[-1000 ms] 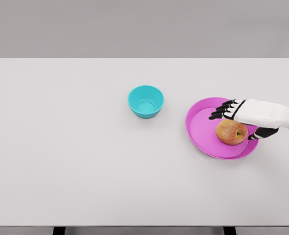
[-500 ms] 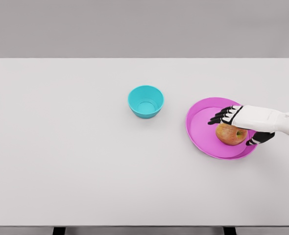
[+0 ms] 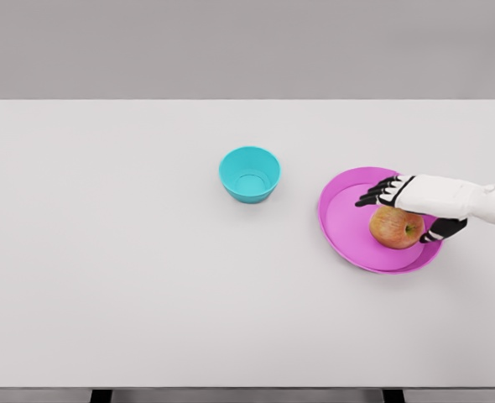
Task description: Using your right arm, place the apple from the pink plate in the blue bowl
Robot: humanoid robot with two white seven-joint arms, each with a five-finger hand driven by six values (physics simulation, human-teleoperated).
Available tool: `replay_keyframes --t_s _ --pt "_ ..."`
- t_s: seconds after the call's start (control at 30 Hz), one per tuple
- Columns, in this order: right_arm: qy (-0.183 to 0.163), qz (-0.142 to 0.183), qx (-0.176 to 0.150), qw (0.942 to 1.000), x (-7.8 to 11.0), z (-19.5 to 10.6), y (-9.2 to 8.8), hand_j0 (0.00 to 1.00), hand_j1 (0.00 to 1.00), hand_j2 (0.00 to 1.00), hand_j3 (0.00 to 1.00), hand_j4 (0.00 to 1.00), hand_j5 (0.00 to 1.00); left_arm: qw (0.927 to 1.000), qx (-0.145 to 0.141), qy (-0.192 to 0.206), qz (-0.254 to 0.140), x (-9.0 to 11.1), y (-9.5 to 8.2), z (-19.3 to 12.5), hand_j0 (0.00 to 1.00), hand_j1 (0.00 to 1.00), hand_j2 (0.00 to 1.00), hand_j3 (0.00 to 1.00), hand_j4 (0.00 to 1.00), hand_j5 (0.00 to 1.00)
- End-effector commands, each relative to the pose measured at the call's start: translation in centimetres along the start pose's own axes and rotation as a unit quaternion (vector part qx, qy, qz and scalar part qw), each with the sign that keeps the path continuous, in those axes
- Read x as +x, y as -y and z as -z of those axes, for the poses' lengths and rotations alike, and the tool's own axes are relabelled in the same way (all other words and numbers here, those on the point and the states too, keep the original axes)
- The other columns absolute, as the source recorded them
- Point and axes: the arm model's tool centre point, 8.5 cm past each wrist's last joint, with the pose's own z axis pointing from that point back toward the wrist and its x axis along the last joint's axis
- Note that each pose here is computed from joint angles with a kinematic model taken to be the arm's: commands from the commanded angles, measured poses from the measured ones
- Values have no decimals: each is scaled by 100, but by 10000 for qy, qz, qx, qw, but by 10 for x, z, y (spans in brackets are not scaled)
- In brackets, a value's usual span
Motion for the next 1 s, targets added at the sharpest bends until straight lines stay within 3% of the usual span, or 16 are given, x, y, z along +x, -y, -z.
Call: replay_keyframes --t_s 0.0,0.37,0.47,0.63,0.97 --pt "22 100 48 9999 -1 4 -6 100 100 100 100 100 100 10000 0 0 7 0 0 0 100 100 100 100 100 100" --pt "0 162 128 9998 -3 5 -13 98 98 98 98 98 98 10000 -8 0 -1 0 0 0 100 100 100 100 100 100" --pt "-3 157 132 9998 -3 5 -13 75 75 75 75 75 75 10000 0 0 -1 0 0 0 100 100 100 100 100 100" --pt "-23 119 181 9998 -3 6 -14 51 51 51 51 51 51 10000 0 0 -1 0 0 0 100 100 100 100 100 100" --pt "-47 -7 73 10000 -4 3 -1 48 48 48 48 48 48 10000 0 0 -1 0 0 0 100 100 100 100 100 100"
